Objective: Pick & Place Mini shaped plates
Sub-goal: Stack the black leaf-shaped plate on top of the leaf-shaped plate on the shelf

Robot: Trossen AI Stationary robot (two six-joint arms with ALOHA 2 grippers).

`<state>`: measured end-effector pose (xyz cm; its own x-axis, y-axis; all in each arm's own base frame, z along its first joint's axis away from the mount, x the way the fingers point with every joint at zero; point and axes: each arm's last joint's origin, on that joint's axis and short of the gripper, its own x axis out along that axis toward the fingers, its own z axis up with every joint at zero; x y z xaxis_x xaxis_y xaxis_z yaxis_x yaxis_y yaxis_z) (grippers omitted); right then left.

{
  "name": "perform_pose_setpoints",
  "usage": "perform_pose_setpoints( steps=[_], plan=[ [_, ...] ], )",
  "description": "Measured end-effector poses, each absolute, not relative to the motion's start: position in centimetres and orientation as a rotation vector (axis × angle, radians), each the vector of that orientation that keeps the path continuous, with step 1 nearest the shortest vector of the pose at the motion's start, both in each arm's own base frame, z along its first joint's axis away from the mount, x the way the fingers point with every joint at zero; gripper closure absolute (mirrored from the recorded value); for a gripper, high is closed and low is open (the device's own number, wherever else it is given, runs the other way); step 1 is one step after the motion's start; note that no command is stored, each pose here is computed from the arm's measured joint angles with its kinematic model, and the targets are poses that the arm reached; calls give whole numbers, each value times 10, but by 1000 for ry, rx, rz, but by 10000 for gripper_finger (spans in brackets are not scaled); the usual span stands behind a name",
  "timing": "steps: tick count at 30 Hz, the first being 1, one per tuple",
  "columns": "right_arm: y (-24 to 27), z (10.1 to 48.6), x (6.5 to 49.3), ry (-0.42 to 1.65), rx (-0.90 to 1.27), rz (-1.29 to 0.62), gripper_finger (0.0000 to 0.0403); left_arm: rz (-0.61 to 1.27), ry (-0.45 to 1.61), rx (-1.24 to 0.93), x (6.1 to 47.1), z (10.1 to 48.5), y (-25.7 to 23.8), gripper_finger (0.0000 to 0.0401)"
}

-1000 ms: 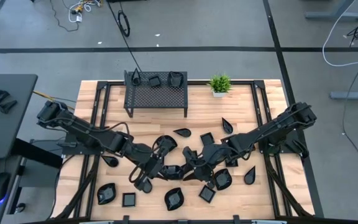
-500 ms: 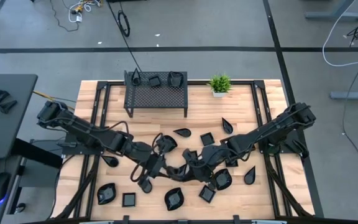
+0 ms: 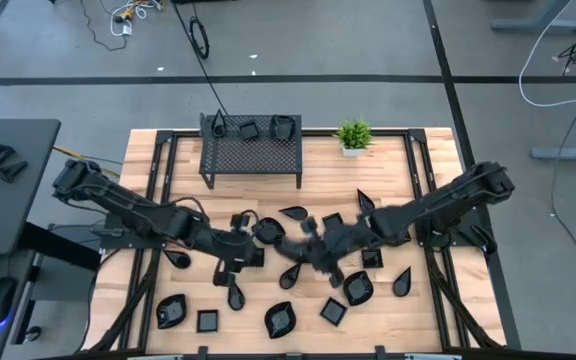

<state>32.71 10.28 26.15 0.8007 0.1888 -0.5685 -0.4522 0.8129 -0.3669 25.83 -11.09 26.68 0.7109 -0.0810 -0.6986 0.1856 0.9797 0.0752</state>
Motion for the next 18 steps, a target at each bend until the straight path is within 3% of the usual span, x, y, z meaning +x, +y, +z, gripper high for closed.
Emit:
perform_pose_setpoints(
  steps=[10,18],
  plan=[
    [0,321,343,623,-820,148,400,-71,546,6,243,205,-120,229],
    [-121,308,349,772,-1263,101,400,39,436,-26,247,209,-115,229]
  ],
)
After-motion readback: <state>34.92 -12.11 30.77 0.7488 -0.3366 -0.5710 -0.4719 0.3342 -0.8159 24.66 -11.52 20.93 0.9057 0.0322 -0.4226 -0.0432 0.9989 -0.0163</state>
